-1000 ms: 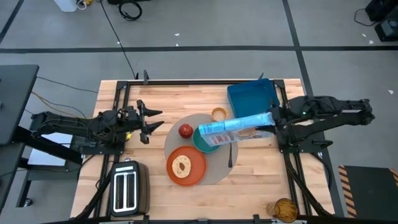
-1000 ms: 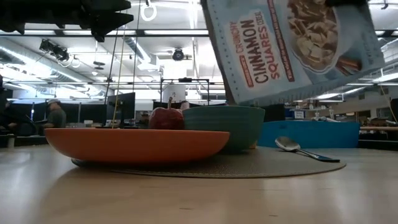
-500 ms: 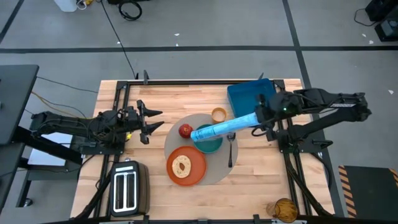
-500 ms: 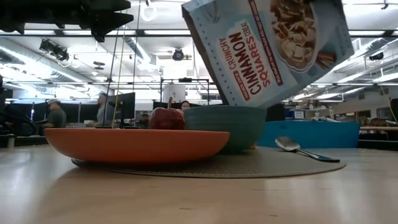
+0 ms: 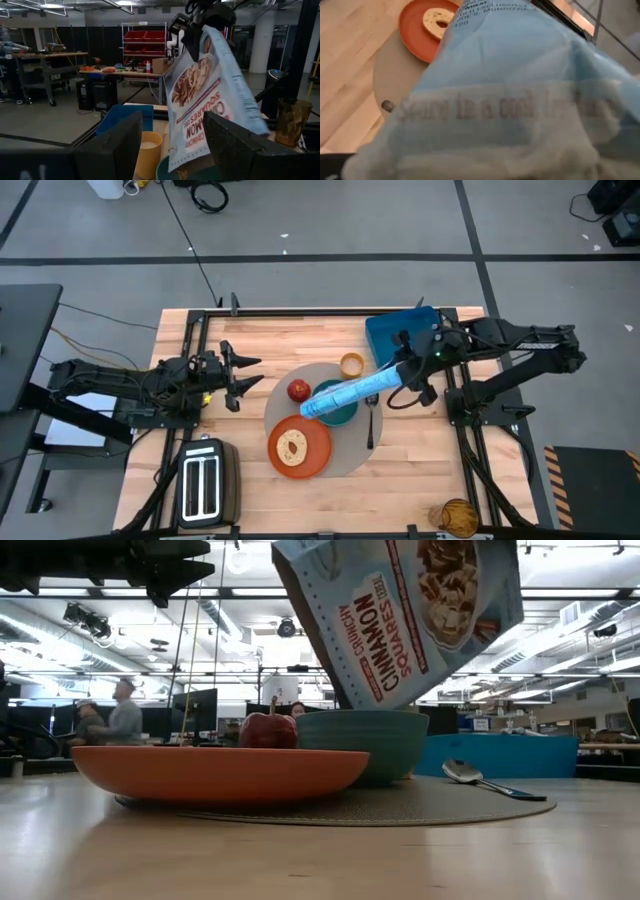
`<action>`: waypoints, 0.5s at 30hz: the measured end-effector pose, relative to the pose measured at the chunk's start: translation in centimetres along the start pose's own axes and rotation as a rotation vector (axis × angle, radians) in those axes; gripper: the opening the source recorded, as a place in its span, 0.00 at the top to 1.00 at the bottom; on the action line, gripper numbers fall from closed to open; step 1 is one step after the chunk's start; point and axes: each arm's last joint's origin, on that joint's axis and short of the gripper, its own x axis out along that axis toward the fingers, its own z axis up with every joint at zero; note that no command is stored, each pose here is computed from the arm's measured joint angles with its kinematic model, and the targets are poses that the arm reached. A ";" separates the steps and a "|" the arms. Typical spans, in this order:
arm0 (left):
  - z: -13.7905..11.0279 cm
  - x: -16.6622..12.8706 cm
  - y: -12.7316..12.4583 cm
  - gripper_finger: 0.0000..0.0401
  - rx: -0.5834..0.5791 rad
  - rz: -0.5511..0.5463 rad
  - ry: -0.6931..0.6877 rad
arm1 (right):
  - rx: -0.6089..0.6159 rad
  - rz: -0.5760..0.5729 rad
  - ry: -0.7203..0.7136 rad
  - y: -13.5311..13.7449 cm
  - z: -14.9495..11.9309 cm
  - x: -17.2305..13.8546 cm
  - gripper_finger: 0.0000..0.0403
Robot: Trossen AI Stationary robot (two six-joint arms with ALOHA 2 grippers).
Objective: Arrange a breakfast setting
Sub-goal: Pour the cereal into the blue bowl
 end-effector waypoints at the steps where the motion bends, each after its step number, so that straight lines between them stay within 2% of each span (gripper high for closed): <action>1: 0.0 0.0 0.0 0.46 0.000 0.000 0.000 | -0.019 0.005 0.001 0.0 0.3 0.0 0.62; 5: 0.0 0.0 0.0 0.46 0.000 0.000 0.000 | -0.085 0.036 0.017 -0.1 1.3 0.0 0.62; 15: 0.0 0.0 0.0 0.46 0.000 0.000 0.000 | -0.112 0.084 0.144 -1.2 3.7 0.8 0.62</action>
